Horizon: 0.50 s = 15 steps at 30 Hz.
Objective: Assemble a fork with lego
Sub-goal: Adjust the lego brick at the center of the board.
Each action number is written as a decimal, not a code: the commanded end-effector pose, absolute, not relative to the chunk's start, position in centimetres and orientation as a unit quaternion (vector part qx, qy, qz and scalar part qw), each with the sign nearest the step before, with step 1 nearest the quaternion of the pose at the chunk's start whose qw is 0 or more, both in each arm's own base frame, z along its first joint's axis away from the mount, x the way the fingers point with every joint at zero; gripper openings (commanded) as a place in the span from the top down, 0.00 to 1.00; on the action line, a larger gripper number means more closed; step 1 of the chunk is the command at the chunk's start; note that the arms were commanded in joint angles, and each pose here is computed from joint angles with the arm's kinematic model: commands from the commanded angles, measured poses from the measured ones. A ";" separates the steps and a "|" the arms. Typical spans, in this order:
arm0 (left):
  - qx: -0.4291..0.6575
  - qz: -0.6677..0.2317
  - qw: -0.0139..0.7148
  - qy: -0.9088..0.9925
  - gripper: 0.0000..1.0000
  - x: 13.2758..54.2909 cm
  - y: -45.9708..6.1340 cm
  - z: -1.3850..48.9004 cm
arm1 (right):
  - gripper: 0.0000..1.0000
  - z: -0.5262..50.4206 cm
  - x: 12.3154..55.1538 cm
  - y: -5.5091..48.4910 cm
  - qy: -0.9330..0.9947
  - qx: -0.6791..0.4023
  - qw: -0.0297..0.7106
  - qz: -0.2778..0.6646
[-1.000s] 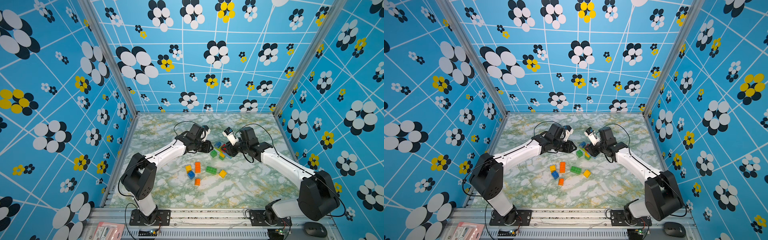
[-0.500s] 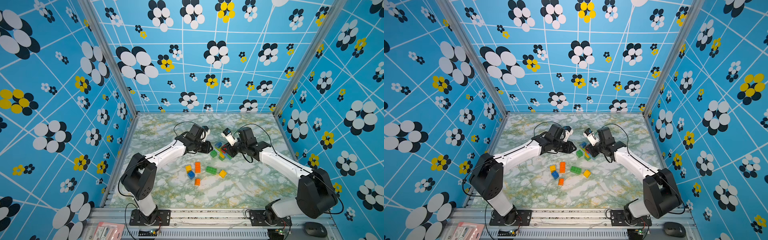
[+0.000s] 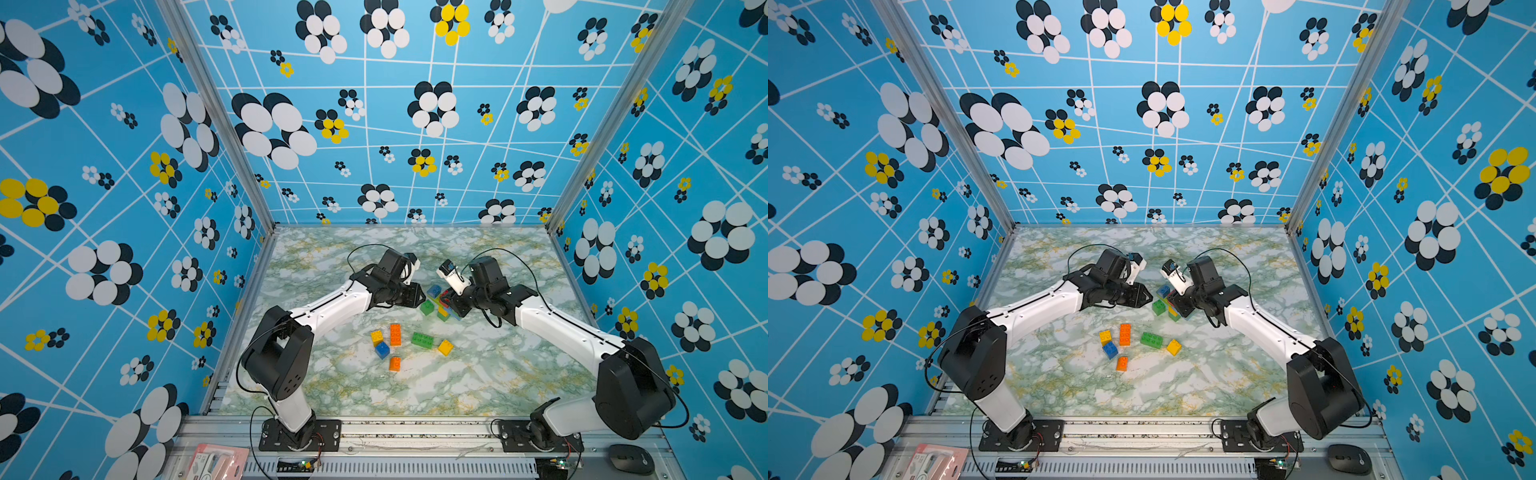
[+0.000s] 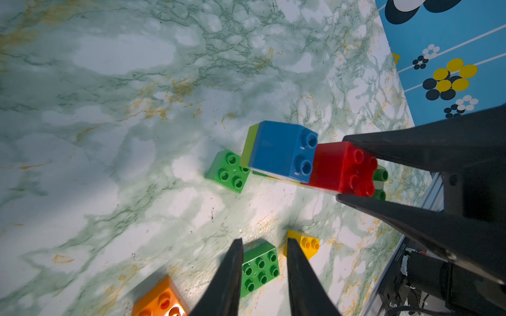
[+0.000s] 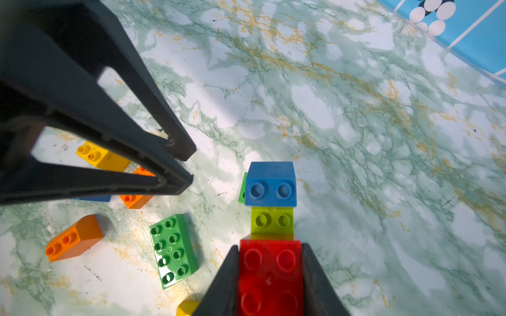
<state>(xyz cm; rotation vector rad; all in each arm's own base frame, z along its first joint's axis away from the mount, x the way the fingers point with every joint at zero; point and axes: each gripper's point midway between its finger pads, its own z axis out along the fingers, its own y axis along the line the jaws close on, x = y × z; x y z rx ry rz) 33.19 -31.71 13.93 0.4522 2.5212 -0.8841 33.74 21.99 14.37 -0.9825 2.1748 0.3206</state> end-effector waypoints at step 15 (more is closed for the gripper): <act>0.153 -0.305 0.263 0.903 0.50 33.3 -31.7 15.5 | 0.97 19.3 34.3 20.1 0.874 -0.271 0.317 0.249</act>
